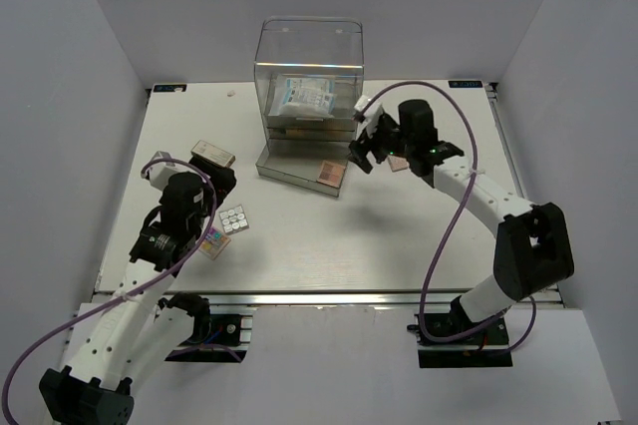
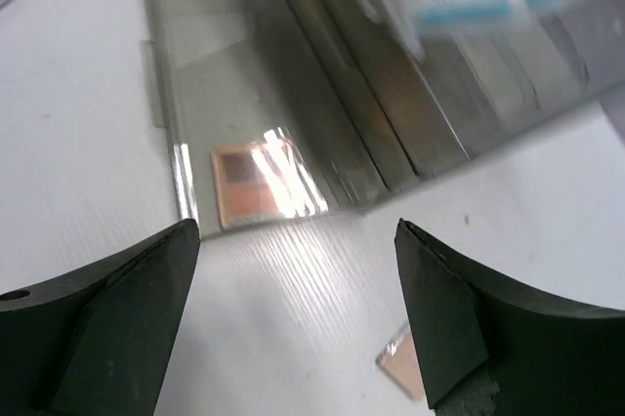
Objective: Organize the makeup
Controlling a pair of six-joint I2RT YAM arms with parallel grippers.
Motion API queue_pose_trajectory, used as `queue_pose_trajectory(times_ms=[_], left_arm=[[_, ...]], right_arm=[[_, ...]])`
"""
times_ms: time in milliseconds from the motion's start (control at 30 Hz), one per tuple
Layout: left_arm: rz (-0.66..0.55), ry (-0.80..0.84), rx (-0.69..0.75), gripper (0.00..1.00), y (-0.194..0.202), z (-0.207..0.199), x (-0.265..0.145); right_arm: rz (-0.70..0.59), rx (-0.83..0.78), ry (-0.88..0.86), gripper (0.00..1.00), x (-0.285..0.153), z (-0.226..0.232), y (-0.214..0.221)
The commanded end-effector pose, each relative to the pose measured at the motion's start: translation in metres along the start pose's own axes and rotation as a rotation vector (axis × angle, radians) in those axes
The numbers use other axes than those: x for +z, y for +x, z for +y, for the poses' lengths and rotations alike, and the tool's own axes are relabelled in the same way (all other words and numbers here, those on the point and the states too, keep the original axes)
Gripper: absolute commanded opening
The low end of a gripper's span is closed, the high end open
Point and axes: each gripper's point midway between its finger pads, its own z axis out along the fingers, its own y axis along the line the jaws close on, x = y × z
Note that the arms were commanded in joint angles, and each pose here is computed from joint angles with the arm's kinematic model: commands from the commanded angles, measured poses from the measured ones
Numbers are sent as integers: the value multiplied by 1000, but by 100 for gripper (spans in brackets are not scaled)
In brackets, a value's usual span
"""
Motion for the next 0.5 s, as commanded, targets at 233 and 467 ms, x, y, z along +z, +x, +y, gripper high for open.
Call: queue_pose_trajectory(times_ms=[233, 467], left_arm=[[6, 47, -19, 98, -5, -16, -2], [3, 24, -9, 98, -7, -11, -4]], right_arm=[[368, 491, 364, 75, -30, -61, 124], [470, 573, 432, 81, -8, -82, 167]])
